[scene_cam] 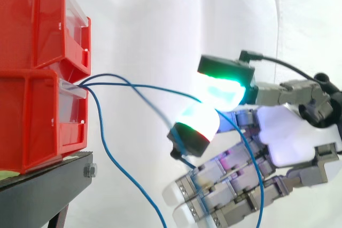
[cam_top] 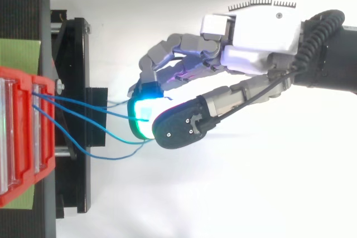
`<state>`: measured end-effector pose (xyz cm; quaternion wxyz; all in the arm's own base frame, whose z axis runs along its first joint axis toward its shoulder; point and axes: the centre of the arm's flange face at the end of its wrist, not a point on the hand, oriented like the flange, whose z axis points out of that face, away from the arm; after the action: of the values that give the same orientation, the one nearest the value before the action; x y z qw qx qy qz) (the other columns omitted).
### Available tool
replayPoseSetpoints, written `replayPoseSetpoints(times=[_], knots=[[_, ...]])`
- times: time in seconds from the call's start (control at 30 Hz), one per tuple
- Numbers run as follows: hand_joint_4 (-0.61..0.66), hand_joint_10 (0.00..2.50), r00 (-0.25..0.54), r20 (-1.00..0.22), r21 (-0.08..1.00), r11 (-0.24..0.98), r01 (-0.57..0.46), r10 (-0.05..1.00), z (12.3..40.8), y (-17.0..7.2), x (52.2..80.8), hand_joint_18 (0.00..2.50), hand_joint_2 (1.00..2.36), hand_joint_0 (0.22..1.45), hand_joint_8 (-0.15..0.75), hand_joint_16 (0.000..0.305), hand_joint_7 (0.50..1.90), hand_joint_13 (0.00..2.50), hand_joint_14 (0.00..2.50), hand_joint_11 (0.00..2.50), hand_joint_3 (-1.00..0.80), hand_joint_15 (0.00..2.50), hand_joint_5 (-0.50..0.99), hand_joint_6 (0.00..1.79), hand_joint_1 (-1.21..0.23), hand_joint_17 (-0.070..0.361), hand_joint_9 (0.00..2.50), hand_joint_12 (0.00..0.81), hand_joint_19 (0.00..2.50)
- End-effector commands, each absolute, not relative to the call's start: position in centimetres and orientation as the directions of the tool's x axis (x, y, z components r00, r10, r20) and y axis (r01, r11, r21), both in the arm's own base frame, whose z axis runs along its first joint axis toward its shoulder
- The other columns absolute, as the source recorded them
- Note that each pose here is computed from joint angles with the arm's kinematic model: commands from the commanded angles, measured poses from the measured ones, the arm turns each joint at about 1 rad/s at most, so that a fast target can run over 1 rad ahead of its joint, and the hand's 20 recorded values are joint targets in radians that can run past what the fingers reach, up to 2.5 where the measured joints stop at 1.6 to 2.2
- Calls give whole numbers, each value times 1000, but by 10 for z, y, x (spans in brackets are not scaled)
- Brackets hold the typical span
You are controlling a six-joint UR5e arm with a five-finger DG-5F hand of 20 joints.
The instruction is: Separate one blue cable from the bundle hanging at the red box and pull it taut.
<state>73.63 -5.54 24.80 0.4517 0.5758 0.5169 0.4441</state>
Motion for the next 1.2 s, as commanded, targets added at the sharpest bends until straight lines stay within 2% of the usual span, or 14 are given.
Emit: replayPoseSetpoints(times=[0.0,0.2,0.23,0.37,0.73,1.17], knots=[[-132,0,97,23,988,-37,149,995,238,-57,737,279,1002,664,275,43,1101,420,4,30,-67,123,-167,980,-710,96,462,354,138],[-109,0,136,-66,991,49,123,988,241,-62,740,249,1008,664,264,43,1079,372,4,50,-119,134,-182,984,-682,97,413,347,173],[-109,0,134,-124,986,108,125,983,241,-62,741,249,1008,663,264,43,1079,372,5,51,-116,137,-182,984,-681,97,414,347,173],[-104,0,137,-231,969,215,122,963,243,-63,743,254,1008,660,267,44,1093,374,5,57,-103,144,-179,982,-678,100,413,349,192],[-104,0,149,-288,957,277,89,946,247,-62,748,265,1007,659,277,46,1103,377,5,71,-94,150,-175,980,-680,104,412,357,205],[-100,0,150,-292,956,280,91,945,248,-62,747,273,1006,657,280,47,1112,375,5,62,-83,159,-171,979,-680,106,407,364,209]])
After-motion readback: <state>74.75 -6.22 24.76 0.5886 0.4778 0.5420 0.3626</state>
